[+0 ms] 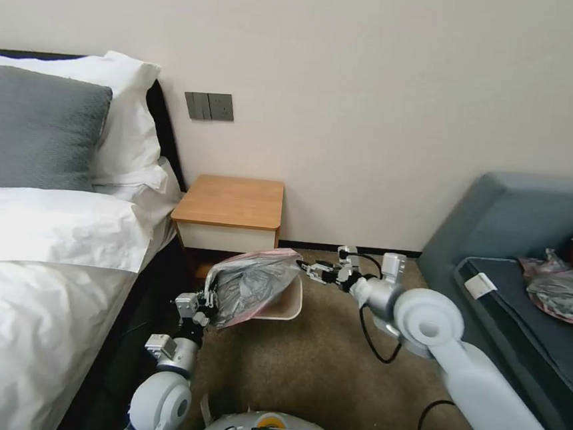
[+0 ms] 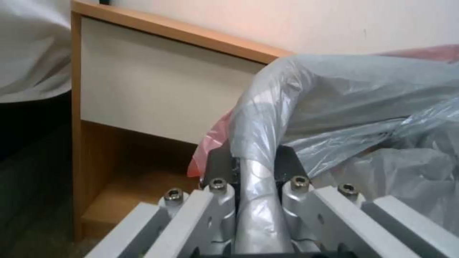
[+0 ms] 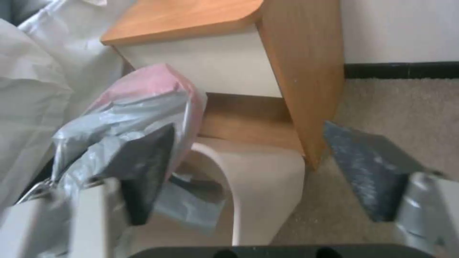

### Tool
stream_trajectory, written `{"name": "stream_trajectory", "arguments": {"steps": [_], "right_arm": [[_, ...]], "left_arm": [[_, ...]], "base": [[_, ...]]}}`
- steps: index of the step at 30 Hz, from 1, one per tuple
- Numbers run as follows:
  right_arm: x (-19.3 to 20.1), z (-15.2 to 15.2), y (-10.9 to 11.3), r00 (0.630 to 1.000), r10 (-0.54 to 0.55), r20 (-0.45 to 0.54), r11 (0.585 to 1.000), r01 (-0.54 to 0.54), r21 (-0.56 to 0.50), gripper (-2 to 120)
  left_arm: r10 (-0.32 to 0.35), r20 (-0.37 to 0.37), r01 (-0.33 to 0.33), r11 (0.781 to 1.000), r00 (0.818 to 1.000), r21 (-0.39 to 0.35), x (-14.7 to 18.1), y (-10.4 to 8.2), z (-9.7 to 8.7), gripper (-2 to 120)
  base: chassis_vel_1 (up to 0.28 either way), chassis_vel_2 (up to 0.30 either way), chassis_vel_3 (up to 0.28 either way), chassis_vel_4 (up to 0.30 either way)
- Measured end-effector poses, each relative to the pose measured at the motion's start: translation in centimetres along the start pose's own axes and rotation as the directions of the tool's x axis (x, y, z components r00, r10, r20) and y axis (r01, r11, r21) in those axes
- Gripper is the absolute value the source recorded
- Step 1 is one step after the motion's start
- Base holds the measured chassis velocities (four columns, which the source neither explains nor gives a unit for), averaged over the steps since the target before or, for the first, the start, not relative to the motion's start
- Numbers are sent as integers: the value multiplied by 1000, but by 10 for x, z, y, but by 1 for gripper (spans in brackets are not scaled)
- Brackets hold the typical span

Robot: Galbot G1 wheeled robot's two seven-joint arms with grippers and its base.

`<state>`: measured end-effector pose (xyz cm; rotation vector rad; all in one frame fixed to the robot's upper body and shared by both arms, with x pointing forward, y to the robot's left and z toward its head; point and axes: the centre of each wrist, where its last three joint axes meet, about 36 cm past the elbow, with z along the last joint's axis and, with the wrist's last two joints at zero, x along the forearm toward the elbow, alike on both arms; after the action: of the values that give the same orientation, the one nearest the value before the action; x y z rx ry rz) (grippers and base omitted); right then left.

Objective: Pick up the garbage bag from the table and place it over the trash can.

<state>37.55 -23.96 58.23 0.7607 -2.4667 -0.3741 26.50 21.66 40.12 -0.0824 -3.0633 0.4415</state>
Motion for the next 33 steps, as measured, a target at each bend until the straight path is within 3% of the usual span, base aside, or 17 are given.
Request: {"name": "stream_trajectory", "arguments": {"steps": [4,9,13,19,22,27,33], "right_arm": [[18,2,18,997,-41,61,999,42,-9,98],[31,12,38,990,-107,97,993,110,-31,100],[39,22,59,977,-193,92,963,206,-174,100],[31,42,69,973,-225,46,919,227,-321,100],[25,52,78,972,-234,27,878,223,-423,100],[16,58,82,971,-239,28,860,225,-458,100],[-5,69,85,976,-219,17,865,202,-459,78]], "left_arm": [[-8,-3,8,1000,1000,-3,-1,0,-1,5],[-24,-3,24,1000,1000,-13,-1,0,-2,5],[-39,0,39,999,999,-32,-1,1,-3,5],[-48,8,48,998,999,-38,-2,-2,-7,5],[-46,17,46,998,999,-41,-2,-5,-10,5],[-42,20,43,998,999,-43,-2,-8,-11,5],[-38,32,39,998,999,-44,0,-12,-16,5]], "base": [[0,0,0,0],[0,0,0,0],[0,0,0,0],[0,0,0,0],[0,0,0,0],[0,0,0,0],[0,0,0,0]]}}
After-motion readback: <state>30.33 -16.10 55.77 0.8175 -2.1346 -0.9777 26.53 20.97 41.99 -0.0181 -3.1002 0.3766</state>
